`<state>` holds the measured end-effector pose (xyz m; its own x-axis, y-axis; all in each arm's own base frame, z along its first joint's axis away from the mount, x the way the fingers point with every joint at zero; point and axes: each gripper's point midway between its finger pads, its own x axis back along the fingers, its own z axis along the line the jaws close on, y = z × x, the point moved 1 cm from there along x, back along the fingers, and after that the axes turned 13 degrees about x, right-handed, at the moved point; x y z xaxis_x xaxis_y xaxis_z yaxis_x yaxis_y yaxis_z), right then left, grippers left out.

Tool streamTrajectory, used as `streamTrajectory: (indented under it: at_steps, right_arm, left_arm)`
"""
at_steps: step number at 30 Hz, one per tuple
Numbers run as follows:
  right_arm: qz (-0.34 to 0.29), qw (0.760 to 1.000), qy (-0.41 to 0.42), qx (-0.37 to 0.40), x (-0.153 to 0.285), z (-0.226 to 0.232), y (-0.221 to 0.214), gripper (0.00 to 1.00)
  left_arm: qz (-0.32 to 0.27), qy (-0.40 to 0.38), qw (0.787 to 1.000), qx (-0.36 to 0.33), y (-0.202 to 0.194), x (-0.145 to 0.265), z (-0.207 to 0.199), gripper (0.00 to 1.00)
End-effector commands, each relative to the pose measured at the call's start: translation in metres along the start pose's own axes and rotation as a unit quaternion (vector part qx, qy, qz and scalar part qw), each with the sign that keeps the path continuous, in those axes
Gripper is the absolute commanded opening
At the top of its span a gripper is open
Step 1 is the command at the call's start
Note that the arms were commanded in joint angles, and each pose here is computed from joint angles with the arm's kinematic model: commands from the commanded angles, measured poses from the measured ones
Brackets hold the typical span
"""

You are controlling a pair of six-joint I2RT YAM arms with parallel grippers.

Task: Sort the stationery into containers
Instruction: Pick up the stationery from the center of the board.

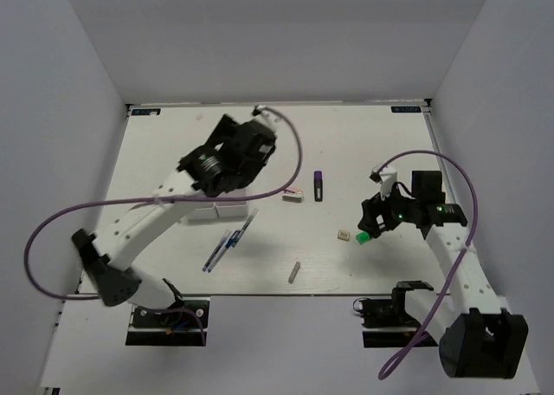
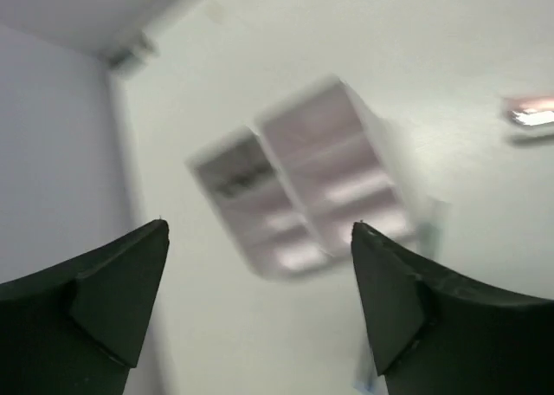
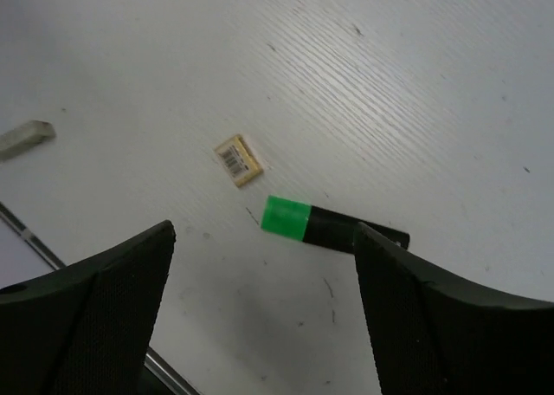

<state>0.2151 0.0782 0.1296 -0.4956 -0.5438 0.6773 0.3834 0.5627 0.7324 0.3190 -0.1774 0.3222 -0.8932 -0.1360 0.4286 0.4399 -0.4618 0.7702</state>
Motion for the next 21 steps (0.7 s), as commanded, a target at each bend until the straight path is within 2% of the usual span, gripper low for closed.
streamTrajectory:
  at_steps: [1,3,4,5,6,7,8,10,11,12,14,15,16,21]
  right_arm:
    - [-0.071,0.993,0.080,0.051,0.002,0.016,0.039,0.86]
    - [-0.099,0.987,0.094,0.079,-0.007,0.011,0.057,0.86]
    - [-0.106,0.986,0.100,0.084,-0.009,0.011,0.063,0.83]
    - [-0.115,0.982,0.115,0.099,-0.019,0.008,0.071,0.70]
    - [-0.128,0.978,0.122,0.110,-0.021,0.008,0.081,0.62]
    - [-0.133,0.976,0.127,0.113,-0.030,0.005,0.086,0.54]
    - [-0.125,0.976,0.132,0.123,-0.039,0.004,0.090,0.45]
    - [-0.114,0.970,0.142,0.162,-0.057,0.006,0.107,0.47]
    - [-0.097,0.971,0.136,0.169,-0.064,0.002,0.107,0.60]
    - [-0.067,0.971,0.152,0.171,-0.085,0.001,0.096,0.70]
    - [-0.048,0.966,0.143,0.210,-0.099,0.003,0.114,0.84]
    - [-0.023,0.965,0.157,0.208,-0.119,0.001,0.102,0.90]
    - [-0.020,0.962,0.145,0.232,-0.126,0.002,0.116,0.90]
    - [0.018,0.959,0.135,0.249,-0.179,-0.005,0.121,0.90]
  left_arm:
    - [0.254,-0.187,0.941,0.120,-0.142,0.068,-0.049,1.00]
    - [0.260,-0.298,0.901,0.176,-0.155,0.090,-0.083,0.94]
    - [0.258,-0.317,0.893,0.187,-0.168,0.088,-0.096,0.63]
    - [0.241,-0.344,0.883,0.208,-0.173,0.095,-0.097,0.41]
    - [0.245,-0.344,0.881,0.212,-0.183,0.095,-0.100,0.19]
    - [0.243,-0.346,0.881,0.211,-0.187,0.097,-0.102,0.02]
    - [0.231,-0.339,0.887,0.211,-0.191,0.101,-0.095,0.00]
    - [0.233,-0.340,0.890,0.196,-0.211,0.106,-0.096,0.00]
    - [0.220,-0.341,0.892,0.200,-0.212,0.110,-0.093,0.35]
    - [0.215,-0.330,0.897,0.201,-0.221,0.109,-0.089,0.54]
    - [0.217,-0.317,0.901,0.200,-0.238,0.112,-0.086,0.71]
    - [0.209,-0.302,0.907,0.207,-0.242,0.111,-0.077,0.76]
    - [0.215,-0.292,0.909,0.206,-0.252,0.111,-0.075,0.76]
    - [0.214,-0.272,0.908,0.236,-0.270,0.112,-0.059,0.77]
